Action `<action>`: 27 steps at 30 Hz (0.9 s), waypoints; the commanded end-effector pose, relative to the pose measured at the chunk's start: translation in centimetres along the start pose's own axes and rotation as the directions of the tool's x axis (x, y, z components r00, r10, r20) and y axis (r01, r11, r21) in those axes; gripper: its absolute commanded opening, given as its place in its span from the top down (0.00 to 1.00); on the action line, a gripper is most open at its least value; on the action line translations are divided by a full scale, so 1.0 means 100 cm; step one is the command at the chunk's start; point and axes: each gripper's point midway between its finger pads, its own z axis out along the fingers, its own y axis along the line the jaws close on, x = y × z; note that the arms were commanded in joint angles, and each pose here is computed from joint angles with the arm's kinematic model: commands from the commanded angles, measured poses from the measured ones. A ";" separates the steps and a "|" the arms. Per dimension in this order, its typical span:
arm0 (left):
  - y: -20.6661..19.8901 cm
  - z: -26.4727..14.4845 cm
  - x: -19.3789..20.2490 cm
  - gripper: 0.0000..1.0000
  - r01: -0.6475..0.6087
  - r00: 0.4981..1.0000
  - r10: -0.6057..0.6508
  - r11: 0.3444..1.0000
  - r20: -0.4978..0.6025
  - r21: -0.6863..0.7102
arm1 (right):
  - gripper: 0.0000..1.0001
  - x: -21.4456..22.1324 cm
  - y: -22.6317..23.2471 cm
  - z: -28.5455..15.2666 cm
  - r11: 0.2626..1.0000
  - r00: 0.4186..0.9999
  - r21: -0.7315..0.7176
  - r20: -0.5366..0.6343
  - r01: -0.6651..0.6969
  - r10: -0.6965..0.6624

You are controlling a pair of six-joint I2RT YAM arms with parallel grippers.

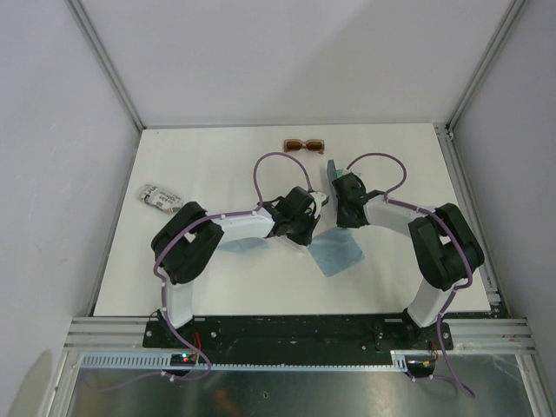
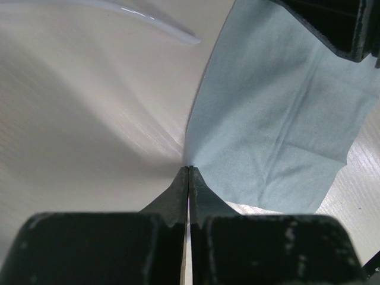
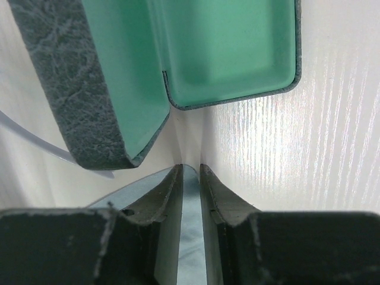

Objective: Organize the sunglasses
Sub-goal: Pick up the corner of the glasses cleaning cloth from the center of the board.

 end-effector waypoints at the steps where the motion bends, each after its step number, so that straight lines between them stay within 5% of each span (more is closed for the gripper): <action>1: 0.000 -0.003 0.001 1.00 -0.024 0.999 0.024 1.000 -0.022 0.000 | 0.78 0.028 -0.007 0.000 0.999 0.997 0.032 -0.073 0.040 -0.037; 12: 0.000 -0.003 0.000 1.00 -0.022 1.000 0.021 1.000 -0.022 -0.001 | 0.98 0.027 0.005 -0.001 0.999 0.997 -0.010 -0.066 0.042 -0.043; 27: -0.011 -0.012 -0.012 1.00 -0.066 0.998 0.066 0.998 0.003 -0.018 | 1.00 -0.009 0.004 -0.029 0.995 0.999 -0.098 0.022 -0.034 0.037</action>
